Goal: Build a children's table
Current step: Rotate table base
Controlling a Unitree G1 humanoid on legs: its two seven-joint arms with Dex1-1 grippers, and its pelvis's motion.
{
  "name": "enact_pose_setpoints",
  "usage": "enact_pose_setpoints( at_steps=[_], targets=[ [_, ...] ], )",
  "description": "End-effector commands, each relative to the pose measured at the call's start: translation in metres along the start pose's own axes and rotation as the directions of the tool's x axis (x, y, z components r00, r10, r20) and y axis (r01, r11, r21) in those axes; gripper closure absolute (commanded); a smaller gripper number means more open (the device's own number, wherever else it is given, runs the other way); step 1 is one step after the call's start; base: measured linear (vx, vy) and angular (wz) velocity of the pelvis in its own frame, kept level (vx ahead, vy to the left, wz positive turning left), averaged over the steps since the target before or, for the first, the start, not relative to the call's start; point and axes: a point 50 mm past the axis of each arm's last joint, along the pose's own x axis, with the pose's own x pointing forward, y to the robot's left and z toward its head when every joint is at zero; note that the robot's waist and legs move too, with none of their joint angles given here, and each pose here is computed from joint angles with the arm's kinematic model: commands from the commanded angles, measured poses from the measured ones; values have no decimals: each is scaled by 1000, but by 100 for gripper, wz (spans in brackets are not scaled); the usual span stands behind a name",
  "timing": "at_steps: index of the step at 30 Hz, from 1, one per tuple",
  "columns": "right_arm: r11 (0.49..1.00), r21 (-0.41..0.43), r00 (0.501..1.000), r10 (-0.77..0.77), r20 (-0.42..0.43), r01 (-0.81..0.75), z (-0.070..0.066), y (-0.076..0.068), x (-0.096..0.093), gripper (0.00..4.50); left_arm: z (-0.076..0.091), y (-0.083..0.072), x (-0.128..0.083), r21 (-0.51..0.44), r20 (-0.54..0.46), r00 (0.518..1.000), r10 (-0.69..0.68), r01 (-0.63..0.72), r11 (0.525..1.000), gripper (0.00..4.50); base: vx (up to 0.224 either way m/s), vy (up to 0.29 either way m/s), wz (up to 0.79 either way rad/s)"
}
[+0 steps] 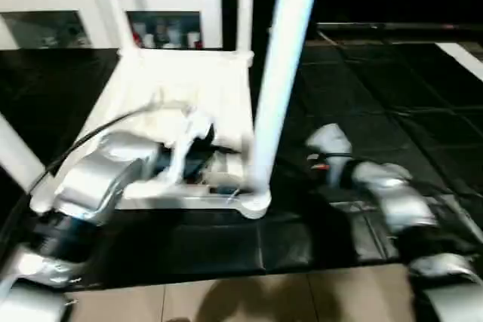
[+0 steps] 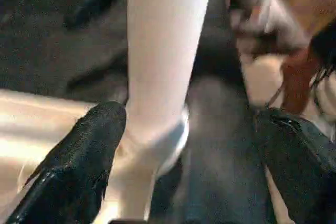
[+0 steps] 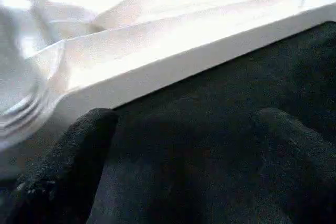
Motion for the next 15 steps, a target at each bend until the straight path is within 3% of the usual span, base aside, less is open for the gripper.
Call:
enact_pose_setpoints(
  at_steps=[1,6,9,15],
  targets=[
    [999,-11,999,32,4,-32,4,0,-4,0,-1,3,0,41,-45,999,3,-2,999,3,0,0,0],
    [981,-34,980,189,-58,-191,2,10,-26,0,-24,16,4,97,-161,984,74,-59,994,45,0,0,0],
    [956,-18,955,292,-53,-294,7,21,-37,0,-29,20,10,98,-153,986,67,-52,994,80,0,0,0],
    [933,13,931,360,-54,-360,9,30,-43,0,-35,24,16,117,-176,982,70,-50,992,128,0,0,0]
  ],
)
